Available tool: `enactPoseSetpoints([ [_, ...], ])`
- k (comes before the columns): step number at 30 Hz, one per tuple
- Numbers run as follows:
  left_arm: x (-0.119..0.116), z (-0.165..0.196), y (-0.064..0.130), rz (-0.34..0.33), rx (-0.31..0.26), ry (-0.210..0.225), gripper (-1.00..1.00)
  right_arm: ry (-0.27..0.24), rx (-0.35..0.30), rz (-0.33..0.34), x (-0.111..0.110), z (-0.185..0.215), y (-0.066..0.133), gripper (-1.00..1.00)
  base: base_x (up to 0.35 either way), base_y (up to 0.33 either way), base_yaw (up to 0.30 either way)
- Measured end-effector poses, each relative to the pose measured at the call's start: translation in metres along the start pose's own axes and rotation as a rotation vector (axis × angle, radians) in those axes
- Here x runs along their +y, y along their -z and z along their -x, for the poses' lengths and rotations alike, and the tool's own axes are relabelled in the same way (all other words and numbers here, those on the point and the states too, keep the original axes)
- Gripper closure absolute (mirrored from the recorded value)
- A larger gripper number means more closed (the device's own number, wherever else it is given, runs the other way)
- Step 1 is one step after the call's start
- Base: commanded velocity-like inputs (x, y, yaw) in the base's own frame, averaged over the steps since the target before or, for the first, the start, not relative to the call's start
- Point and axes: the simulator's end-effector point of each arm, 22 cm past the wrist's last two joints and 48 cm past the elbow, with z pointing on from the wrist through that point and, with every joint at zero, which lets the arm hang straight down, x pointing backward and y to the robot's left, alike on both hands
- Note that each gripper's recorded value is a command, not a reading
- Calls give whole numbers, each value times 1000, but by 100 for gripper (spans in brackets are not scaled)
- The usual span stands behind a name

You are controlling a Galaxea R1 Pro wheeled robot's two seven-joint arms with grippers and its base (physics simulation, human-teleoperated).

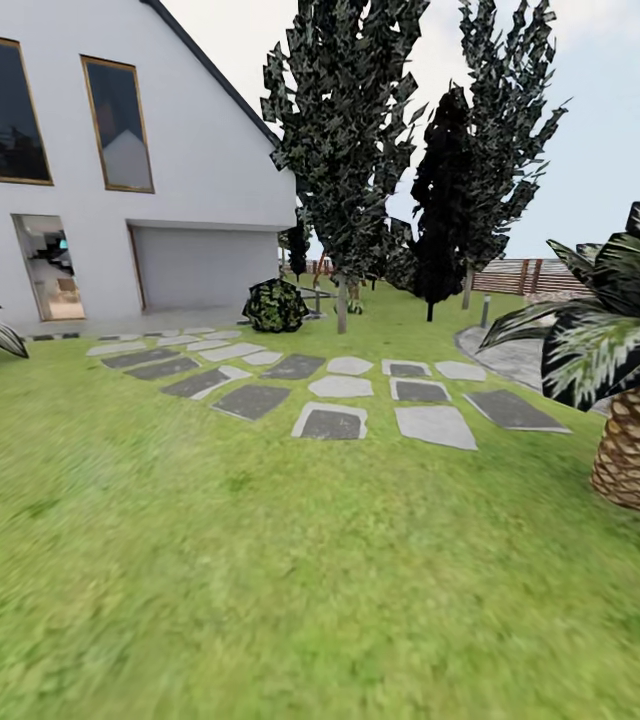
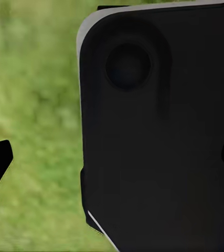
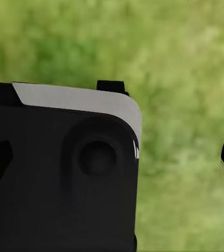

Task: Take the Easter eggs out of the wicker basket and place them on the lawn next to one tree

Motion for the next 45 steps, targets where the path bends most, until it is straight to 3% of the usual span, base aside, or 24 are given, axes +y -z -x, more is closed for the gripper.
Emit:
enactPoseSetpoints([
  [45, 0, 0, 0, 1, 1, 0, -100, 8, 0, 1, 0, 0, 0, -100, 342, 0, 0],
])
